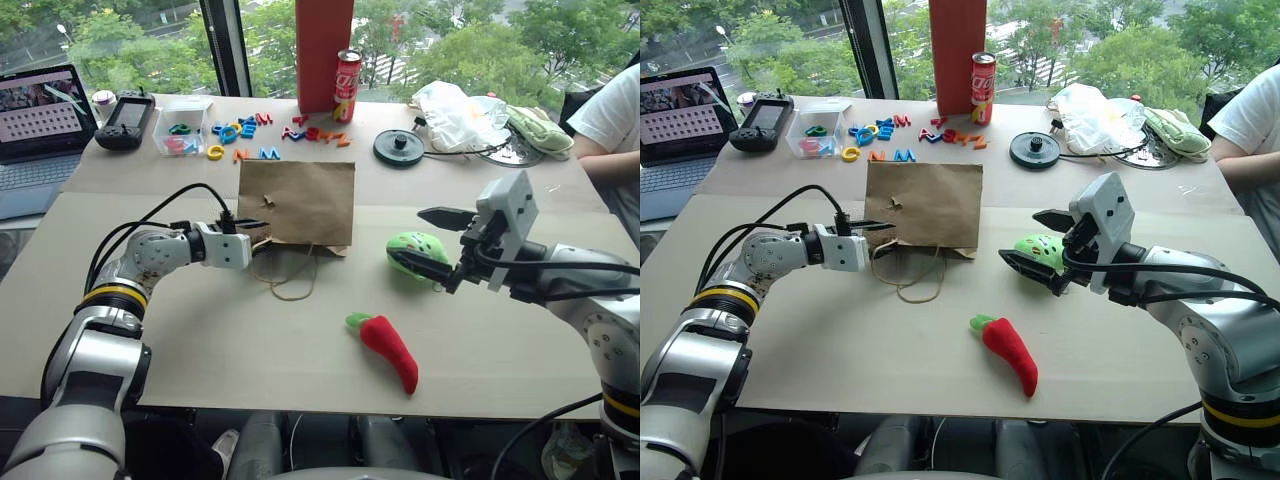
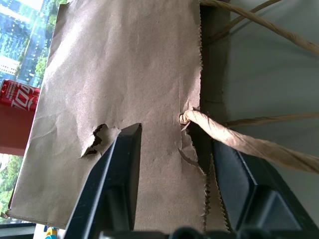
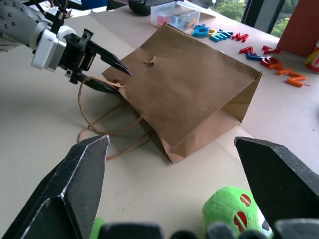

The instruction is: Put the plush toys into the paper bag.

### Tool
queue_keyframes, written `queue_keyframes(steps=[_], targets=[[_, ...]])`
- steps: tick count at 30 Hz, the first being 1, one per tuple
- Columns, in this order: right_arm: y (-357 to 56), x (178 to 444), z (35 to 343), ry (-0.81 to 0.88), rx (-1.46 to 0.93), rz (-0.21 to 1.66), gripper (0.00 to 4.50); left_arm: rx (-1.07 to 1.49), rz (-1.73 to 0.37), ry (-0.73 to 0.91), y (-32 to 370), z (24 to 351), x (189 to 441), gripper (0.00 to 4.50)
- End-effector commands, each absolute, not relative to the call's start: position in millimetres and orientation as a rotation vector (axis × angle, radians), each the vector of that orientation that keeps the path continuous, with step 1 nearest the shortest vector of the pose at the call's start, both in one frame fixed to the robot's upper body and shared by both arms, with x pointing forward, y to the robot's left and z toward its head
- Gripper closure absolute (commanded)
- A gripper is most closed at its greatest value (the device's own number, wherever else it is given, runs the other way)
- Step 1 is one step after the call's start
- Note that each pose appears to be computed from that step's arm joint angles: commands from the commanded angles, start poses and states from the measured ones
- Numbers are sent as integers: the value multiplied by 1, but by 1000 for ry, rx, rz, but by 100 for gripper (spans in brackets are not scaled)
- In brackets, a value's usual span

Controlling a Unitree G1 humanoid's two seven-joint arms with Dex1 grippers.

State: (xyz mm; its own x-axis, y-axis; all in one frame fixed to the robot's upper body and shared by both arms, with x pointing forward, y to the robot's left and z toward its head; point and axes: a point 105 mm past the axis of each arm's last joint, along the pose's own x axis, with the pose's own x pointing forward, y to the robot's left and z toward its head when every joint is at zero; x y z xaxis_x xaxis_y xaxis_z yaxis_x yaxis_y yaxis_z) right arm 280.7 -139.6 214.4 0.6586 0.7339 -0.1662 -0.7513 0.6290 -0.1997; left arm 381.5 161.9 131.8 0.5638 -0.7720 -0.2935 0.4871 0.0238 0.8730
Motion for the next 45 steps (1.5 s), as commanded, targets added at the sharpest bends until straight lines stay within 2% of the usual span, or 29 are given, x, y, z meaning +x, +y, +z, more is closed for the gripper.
queue_keyframes(steps=[1,2,3,13,19,24,29,35,37,38,45], targets=[[-140,279,223,31,-286,836,0,1199,-998,-362,155,148,383,401],[-140,279,223,32,-286,835,0,1198,-1001,-364,154,148,383,437],[-140,279,222,33,-287,832,0,1197,-1003,-365,154,148,383,447],[-140,283,220,37,-287,825,0,1184,-1004,-378,153,153,382,447],[-138,283,217,44,-292,824,0,1062,-1019,-390,154,167,377,447],[-131,277,205,83,-304,855,0,890,-1073,-309,159,184,365,447],[-117,272,193,113,-295,887,0,812,-1115,-222,160,186,349,447],[-104,283,168,176,-256,840,0,713,-1100,-194,156,191,342,447],[-100,288,163,190,-241,810,53,702,-1093,-183,155,191,343,450],[-99,290,161,194,-232,794,65,693,-1092,-183,154,192,343,450],[-78,296,149,210,-175,767,308,649,-1078,-181,149,194,344,450]])
